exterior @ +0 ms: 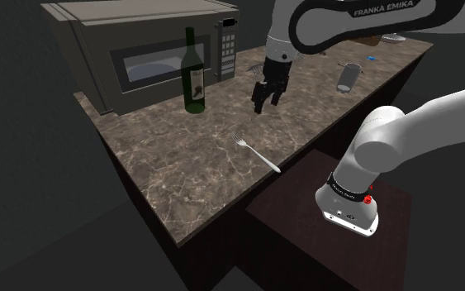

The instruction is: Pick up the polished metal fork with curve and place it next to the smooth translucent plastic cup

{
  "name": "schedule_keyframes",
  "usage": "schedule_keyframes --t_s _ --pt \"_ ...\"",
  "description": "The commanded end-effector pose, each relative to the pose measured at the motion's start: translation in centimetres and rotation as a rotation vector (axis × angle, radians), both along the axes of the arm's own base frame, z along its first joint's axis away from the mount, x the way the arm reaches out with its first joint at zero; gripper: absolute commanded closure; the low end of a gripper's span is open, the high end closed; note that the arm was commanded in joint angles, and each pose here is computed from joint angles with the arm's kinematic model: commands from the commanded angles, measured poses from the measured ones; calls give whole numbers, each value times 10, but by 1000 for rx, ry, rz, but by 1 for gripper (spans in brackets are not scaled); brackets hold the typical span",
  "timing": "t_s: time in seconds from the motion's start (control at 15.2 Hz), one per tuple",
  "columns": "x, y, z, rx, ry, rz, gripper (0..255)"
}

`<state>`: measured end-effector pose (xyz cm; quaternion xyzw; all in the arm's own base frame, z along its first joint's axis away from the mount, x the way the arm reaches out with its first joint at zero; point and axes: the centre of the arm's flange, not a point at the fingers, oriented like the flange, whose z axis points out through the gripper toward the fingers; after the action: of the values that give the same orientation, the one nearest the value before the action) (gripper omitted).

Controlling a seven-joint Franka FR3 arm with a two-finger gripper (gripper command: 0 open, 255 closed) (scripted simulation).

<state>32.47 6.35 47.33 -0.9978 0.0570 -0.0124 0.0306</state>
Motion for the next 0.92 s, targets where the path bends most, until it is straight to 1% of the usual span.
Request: schedule_keyframes --t_s 0.0,0.46,0.86 --pt "4 15 -23 -11 -12 -17 0" --pt "30 55 -103 -50 -45 -72 0" --pt "32 56 -132 -51 -45 -73 0"
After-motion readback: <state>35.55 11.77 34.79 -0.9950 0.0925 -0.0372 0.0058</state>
